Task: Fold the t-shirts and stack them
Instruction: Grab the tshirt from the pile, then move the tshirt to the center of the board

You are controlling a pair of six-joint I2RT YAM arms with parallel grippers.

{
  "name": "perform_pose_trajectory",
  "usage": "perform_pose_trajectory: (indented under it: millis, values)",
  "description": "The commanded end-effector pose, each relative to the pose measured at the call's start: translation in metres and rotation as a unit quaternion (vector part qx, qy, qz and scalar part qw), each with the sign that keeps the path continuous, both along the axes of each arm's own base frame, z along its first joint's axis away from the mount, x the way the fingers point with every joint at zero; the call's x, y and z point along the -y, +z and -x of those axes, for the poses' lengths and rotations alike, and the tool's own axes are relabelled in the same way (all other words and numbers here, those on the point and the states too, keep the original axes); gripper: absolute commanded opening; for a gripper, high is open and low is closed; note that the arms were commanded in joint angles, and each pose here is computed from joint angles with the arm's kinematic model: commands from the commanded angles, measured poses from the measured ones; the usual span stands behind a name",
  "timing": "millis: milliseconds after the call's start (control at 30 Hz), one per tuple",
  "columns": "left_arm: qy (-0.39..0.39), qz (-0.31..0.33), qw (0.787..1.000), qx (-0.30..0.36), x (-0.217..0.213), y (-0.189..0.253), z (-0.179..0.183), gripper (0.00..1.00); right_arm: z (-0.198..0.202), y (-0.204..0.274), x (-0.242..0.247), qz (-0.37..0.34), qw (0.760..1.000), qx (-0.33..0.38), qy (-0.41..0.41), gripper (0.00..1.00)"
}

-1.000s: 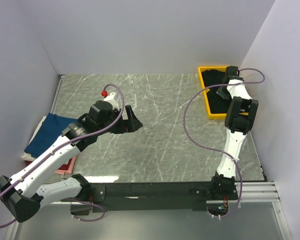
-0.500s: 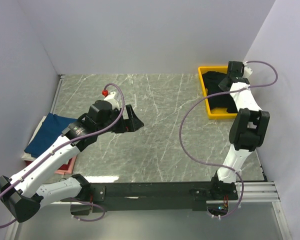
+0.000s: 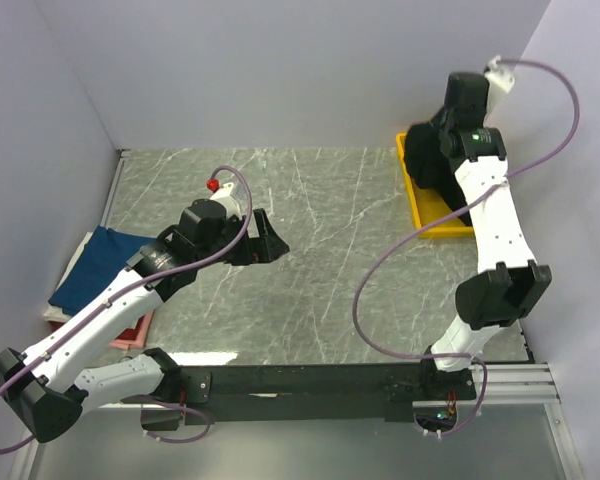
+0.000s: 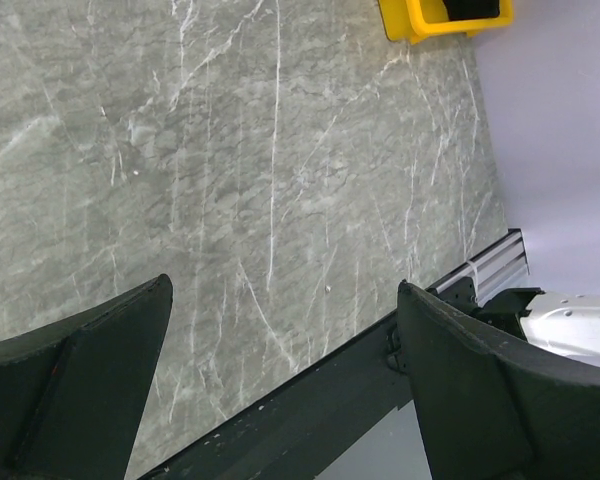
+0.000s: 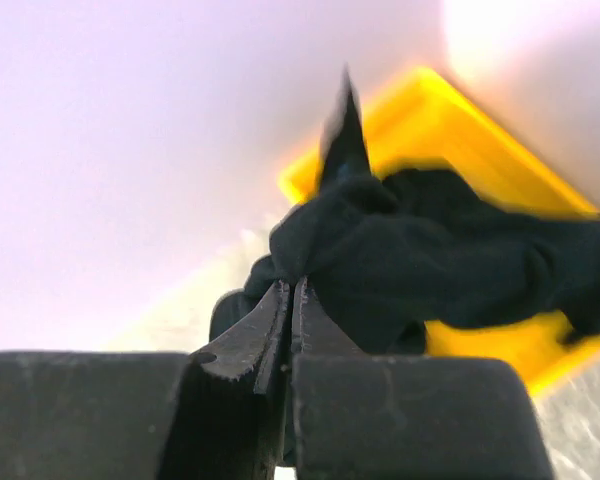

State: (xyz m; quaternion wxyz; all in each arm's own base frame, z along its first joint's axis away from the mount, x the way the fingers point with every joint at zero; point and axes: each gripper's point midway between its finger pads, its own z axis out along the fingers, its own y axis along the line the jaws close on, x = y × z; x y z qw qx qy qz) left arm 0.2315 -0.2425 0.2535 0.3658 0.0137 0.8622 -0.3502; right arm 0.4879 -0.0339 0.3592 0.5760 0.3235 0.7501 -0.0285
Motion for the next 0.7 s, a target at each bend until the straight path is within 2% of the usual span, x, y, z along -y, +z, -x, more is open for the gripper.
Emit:
perform_pose_trajectory:
  millis: [0,67,167,267,400,500,533,567,633,667]
  values:
    - [-0.001,0.023,0.999,0.040,0.003,0.028,-0.008,0.99,0.050,0.145,-0.018,0.039,0.990,0.137,0.013,0.00]
    - [0.004,0.027,0.999,0.045,0.002,0.033,-0.009,0.99,0.069,0.192,-0.042,0.037,0.981,0.186,0.048,0.00]
    - [0.011,0.033,0.998,0.051,-0.001,0.039,-0.009,0.99,0.095,0.232,-0.071,0.033,0.966,0.236,0.100,0.00]
    - [0.019,0.037,0.998,0.054,-0.004,0.043,-0.009,0.99,0.119,0.248,-0.100,0.013,0.950,0.268,0.158,0.00]
    - [0.033,0.035,0.997,0.056,-0.011,0.045,-0.008,1.00,0.138,0.245,-0.138,-0.021,0.931,0.282,0.232,0.00]
    - [0.051,0.032,0.997,0.050,-0.017,0.039,-0.009,0.99,0.141,0.215,-0.168,-0.048,0.923,0.252,0.286,0.00]
    - [0.053,0.033,0.997,0.043,-0.018,0.037,-0.008,1.00,0.152,0.210,-0.176,-0.061,0.914,0.252,0.312,0.00]
    - [0.056,0.033,0.997,0.040,-0.020,0.035,-0.007,0.99,0.140,0.170,-0.191,-0.069,0.916,0.218,0.330,0.00]
    - [0.081,0.026,0.996,0.027,-0.027,0.022,-0.011,0.99,0.153,0.142,-0.204,-0.111,0.904,0.207,0.357,0.00]
    - [0.085,0.026,0.996,0.023,-0.029,0.018,-0.011,0.99,0.149,0.087,-0.223,-0.126,0.899,0.167,0.385,0.00]
